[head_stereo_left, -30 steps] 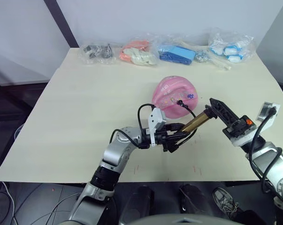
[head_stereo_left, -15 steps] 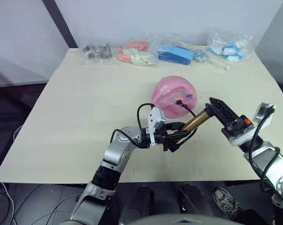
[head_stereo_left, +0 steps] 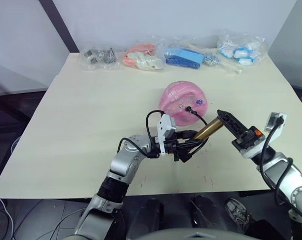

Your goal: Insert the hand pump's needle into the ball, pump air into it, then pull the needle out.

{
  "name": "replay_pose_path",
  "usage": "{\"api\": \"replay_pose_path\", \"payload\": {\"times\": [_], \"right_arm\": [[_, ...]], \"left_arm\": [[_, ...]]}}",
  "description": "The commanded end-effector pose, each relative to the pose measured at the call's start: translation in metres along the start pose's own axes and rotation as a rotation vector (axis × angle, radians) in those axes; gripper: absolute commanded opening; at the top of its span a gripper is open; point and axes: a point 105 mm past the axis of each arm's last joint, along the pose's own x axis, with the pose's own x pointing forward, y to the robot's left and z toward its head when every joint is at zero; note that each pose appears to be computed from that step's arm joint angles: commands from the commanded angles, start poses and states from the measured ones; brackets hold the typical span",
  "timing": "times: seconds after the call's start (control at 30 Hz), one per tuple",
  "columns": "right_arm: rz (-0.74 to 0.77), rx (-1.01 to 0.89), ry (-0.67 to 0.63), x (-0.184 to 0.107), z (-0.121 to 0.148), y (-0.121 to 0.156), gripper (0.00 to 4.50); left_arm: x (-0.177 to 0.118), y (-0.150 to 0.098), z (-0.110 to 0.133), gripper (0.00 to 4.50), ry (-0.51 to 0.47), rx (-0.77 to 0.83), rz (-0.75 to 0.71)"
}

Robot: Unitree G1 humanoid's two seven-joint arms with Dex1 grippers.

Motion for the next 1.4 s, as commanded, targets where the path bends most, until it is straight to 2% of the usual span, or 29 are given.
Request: {"api": "replay_pose_path", "payload": {"times": [0.03, 1.4], "right_arm": [[0.048, -0.029, -0.031, 0.0034, 0.0067, 0.0128, 4.50], [0.060, -0.116, -0.038, 0.0122, 0.0075, 0.0172, 4.50]], "left_arm": [[0.0016, -0.0043, 0.0120, 0.98, -0.040, 0.027, -0.031], [0.0023, -0.0050, 0.0072, 0.98, -0.029, 0.009, -0.038]]}}
